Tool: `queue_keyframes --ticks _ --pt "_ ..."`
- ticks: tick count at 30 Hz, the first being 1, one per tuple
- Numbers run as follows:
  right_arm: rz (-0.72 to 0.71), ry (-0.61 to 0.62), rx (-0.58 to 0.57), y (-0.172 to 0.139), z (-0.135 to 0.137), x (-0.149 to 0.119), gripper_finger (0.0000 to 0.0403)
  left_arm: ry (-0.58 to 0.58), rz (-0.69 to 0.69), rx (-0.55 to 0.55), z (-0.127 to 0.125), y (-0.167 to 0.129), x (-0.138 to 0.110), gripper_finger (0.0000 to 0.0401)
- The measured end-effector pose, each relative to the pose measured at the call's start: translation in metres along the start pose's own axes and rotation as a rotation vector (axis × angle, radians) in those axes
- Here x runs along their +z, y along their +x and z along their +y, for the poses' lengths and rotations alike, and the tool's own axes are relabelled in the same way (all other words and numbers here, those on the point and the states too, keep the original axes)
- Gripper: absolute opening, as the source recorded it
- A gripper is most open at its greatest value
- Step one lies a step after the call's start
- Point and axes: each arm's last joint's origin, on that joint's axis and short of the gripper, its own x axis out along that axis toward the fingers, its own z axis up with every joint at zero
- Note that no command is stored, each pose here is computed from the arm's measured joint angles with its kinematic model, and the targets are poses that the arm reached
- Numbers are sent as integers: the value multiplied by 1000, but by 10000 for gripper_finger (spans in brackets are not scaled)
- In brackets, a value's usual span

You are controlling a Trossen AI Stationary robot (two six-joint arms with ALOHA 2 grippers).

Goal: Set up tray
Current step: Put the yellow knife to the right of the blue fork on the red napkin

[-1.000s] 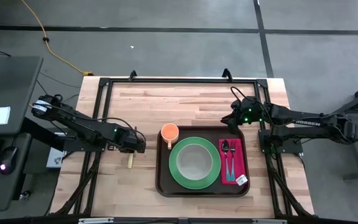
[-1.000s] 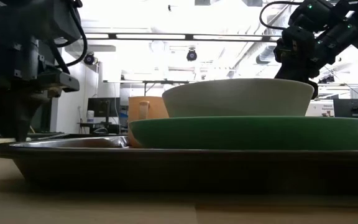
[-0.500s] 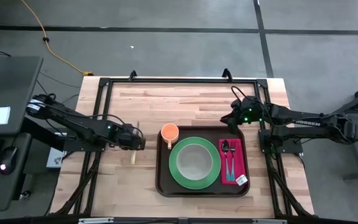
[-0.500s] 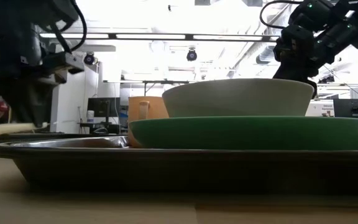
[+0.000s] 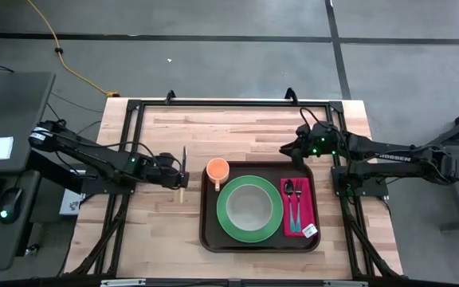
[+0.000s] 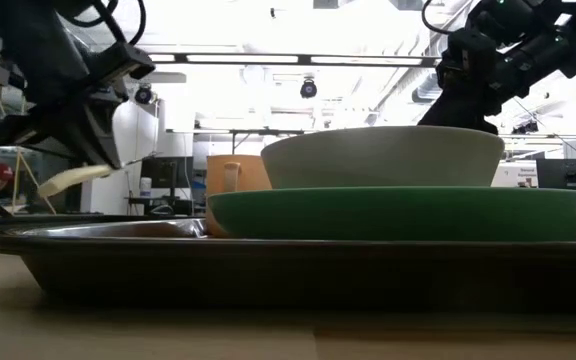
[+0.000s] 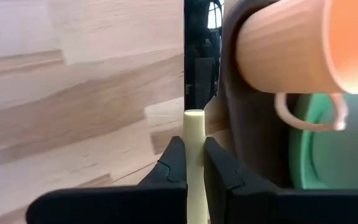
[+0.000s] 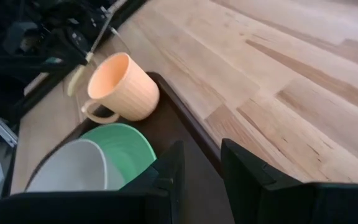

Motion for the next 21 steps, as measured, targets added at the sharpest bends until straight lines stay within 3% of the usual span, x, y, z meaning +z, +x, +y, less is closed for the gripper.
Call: queue_keyframes --ticks 11,21 --pt "-70 -18 95 -1 7 8 83 56 -87 -150 -17 -5 4 46" --pt "-107 -18 201 -2 13 15 83 130 -188 -227 -49 -36 15 46"
